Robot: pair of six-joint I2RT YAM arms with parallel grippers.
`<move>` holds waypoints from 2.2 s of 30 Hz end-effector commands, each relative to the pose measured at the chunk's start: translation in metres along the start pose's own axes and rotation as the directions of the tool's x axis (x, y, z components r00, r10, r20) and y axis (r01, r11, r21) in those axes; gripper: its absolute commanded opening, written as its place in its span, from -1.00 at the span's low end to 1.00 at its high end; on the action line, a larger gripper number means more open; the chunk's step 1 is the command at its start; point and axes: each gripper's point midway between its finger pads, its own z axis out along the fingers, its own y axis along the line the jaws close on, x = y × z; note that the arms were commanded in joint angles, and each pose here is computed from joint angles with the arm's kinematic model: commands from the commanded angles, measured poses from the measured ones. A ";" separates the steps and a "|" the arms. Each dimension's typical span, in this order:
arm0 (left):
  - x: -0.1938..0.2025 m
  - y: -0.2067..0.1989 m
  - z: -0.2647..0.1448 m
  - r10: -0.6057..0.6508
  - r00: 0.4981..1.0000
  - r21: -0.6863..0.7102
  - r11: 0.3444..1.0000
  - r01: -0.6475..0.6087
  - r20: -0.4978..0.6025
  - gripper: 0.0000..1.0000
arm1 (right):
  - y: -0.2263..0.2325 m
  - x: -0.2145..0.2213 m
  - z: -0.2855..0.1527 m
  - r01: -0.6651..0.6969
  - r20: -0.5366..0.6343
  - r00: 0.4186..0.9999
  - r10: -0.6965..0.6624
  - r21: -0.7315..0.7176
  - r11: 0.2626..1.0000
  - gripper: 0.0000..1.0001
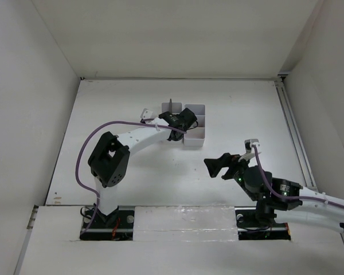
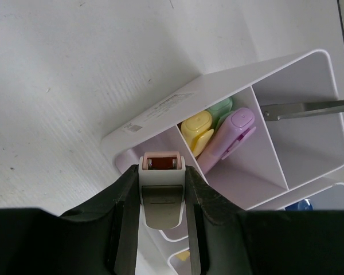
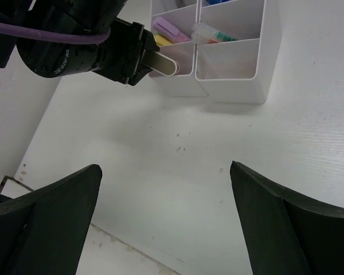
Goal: Sort the stationery into containers
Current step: Place the stapler in the storage box, then reset both arms
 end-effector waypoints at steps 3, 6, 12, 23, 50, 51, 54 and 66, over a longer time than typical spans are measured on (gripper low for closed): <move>-0.026 -0.028 -0.009 -0.249 0.966 0.101 0.965 0.242 0.067 -1.00 | 0.003 -0.001 -0.001 -0.009 0.011 1.000 0.009 -0.024 1.000 1.00; -0.026 -0.028 -0.009 -0.249 0.966 0.101 0.965 0.242 0.067 -1.00 | 0.003 -0.001 -0.001 -0.009 0.011 1.000 0.009 -0.024 1.000 1.00; -0.027 -0.028 -0.004 -0.265 0.961 0.084 0.962 0.259 0.080 -1.00 | 0.004 -0.002 -0.002 -0.015 0.010 1.000 0.015 -0.036 0.999 1.00; -0.019 -0.022 0.006 -0.254 0.963 0.068 0.966 0.249 0.092 -0.98 | 0.001 0.000 -0.006 -0.022 0.008 1.000 0.023 -0.049 0.999 1.00; -0.027 -0.033 -0.012 -0.275 0.961 0.148 0.952 0.267 0.035 0.04 | 0.006 -0.001 -0.007 -0.023 0.012 1.000 0.024 -0.077 0.997 1.00; -0.029 -0.036 -0.015 -0.288 0.957 0.159 0.947 0.280 0.027 0.04 | 0.006 -0.001 -0.007 -0.023 0.012 1.000 0.024 -0.077 0.997 1.00; -0.035 -0.037 -0.027 -0.269 0.963 0.193 0.946 0.261 0.016 0.04 | 0.007 0.000 -0.007 -0.023 0.006 1.000 0.023 -0.084 0.996 1.00; -0.074 -0.027 -0.084 -0.170 0.985 0.383 0.911 0.155 0.006 0.77 | 0.011 -0.036 -0.016 -0.019 0.036 0.999 0.020 -0.029 0.999 1.00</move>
